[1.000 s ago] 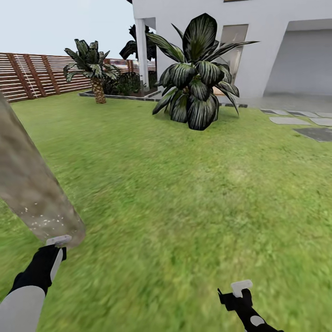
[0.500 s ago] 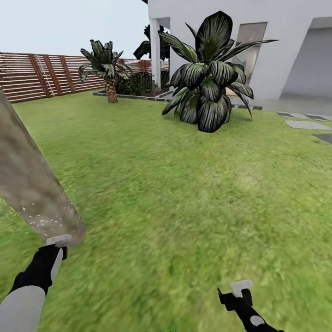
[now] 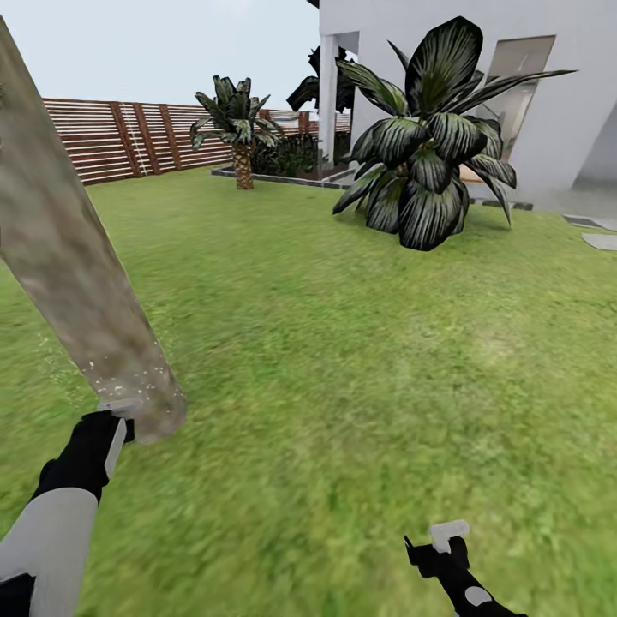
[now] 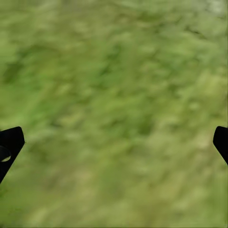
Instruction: In the garden, pick up the pesticide atomizer on the floor and spray pesticide onto both trees until each tree trunk is fully covered.
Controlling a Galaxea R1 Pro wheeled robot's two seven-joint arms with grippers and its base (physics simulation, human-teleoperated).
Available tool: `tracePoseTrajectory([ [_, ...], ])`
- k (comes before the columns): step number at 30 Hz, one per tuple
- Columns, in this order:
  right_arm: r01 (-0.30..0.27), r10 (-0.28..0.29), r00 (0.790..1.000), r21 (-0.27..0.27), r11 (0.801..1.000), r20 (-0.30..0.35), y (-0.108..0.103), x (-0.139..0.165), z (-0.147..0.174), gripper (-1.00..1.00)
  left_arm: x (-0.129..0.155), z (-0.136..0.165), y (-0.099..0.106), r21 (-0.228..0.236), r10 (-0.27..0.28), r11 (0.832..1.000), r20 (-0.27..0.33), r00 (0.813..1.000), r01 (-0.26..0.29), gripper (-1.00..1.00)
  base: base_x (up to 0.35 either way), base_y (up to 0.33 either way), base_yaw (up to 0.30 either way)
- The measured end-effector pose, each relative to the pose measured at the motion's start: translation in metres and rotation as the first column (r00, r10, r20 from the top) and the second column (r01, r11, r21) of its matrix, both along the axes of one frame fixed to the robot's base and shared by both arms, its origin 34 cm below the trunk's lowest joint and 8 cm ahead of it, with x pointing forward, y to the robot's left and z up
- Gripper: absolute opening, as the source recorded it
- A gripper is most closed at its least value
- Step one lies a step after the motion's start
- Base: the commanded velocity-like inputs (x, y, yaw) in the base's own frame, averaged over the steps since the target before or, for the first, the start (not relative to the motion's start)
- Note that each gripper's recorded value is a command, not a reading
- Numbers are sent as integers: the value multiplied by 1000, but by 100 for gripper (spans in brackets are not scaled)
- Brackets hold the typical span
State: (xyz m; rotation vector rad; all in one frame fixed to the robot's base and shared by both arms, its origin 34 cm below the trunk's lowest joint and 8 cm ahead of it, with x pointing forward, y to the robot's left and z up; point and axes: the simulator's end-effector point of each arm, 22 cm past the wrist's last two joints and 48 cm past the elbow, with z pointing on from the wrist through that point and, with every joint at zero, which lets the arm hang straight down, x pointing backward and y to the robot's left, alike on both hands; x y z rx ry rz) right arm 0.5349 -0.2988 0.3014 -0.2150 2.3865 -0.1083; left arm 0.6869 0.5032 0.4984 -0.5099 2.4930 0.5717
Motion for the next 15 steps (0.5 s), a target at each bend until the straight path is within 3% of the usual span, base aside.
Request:
tracePoseTrajectory([
  [5,0,0,1000,0,1000,0,0,0,0,100,13,20,-1,36,-28,999,37,999,27,-100,118,-138,4],
  [15,0,0,1000,-2,1000,0,-1,0,0,100,14,23,0,43,-29,999,42,999,27,-100,129,-238,0],
])
